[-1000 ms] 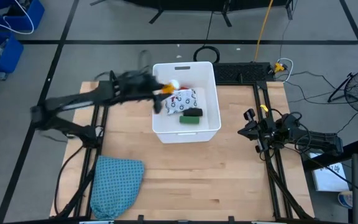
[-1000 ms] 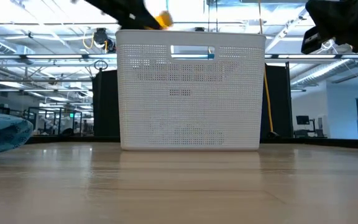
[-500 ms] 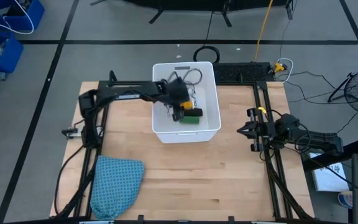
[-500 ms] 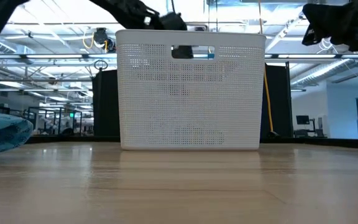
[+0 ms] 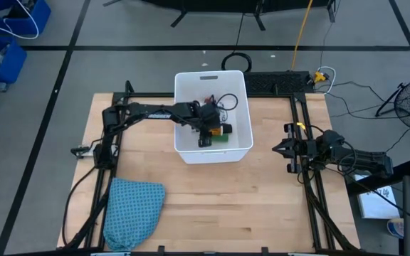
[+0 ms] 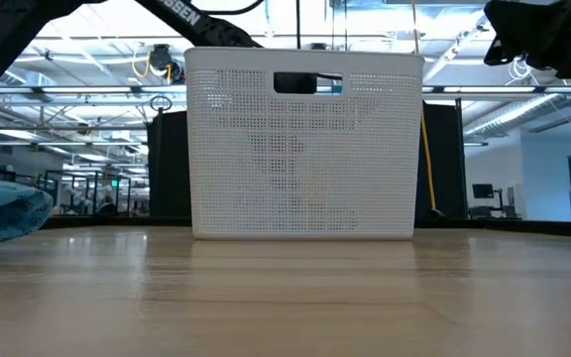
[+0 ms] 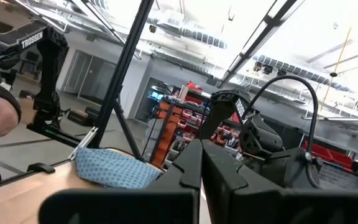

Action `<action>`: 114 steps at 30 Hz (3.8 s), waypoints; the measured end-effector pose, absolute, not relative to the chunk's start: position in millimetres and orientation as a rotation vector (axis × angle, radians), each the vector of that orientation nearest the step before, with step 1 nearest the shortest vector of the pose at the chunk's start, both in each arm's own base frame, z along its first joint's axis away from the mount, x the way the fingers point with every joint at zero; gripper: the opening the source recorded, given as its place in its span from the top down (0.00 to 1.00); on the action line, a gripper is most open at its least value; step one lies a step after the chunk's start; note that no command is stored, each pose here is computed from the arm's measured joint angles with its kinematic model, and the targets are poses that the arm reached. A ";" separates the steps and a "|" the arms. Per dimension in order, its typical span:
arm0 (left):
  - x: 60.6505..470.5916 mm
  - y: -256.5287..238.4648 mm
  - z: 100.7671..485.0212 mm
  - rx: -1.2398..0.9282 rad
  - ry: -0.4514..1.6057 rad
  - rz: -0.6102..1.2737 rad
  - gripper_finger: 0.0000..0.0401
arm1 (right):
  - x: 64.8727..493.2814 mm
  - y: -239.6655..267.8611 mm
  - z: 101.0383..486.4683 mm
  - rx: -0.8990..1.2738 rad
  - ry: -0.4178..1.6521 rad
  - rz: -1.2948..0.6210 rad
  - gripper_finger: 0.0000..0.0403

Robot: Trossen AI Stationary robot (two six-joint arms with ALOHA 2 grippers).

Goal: Pick & place medical supplies in basket/bin
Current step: Put the orange pill bottle into the white bin, then return to Home Position

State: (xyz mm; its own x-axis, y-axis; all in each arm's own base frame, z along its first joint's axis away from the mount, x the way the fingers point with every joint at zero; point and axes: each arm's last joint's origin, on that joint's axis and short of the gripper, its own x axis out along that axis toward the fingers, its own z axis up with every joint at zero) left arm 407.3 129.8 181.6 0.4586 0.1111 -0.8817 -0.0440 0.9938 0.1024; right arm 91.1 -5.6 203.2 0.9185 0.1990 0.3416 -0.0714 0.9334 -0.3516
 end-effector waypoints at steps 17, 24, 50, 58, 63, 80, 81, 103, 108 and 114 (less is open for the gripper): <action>401.3 123.8 206.3 0.097 1.064 0.118 0.01 | 91.3 -5.7 203.5 -0.300 -0.382 0.148 1.00; 398.7 119.9 210.0 0.114 1.081 0.130 0.02 | 91.1 -5.7 204.4 -0.303 -0.391 0.147 1.00; 184.1 35.6 296.8 0.260 0.177 -0.275 0.96 | 94.4 -10.7 198.5 -0.223 -0.310 0.010 1.00; 134.1 24.8 227.8 0.242 -0.047 -0.105 0.99 | 95.2 -13.0 196.0 -0.088 -0.281 -0.049 1.00; 120.0 25.0 188.6 0.213 -0.036 0.016 1.00 | 95.8 -13.2 194.0 -0.036 -0.270 -0.051 1.00; 114.4 29.2 164.2 0.091 0.059 0.200 0.99 | 100.9 -16.0 185.2 0.100 -0.178 -0.108 1.00; 114.2 29.8 164.1 0.090 0.061 0.222 0.98 | 101.4 -16.1 184.7 0.101 -0.172 -0.108 1.00; 114.3 31.1 163.3 0.091 0.071 0.264 0.89 | 104.6 -16.7 172.5 0.164 -0.044 -0.116 1.00; 114.3 31.1 163.4 0.091 0.071 0.264 0.88 | 104.6 -16.7 172.5 0.164 -0.044 -0.116 1.00; 114.3 31.1 163.4 0.091 0.071 0.264 0.88 | 104.6 -16.7 172.5 0.164 -0.044 -0.116 1.00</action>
State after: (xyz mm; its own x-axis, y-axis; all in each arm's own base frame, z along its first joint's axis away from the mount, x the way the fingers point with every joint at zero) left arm 114.3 31.1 163.4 0.9630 0.2634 -0.0578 -0.2570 0.9613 0.0988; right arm 104.6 -16.7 172.5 0.9923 -0.1190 0.0347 0.1117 0.9799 0.1653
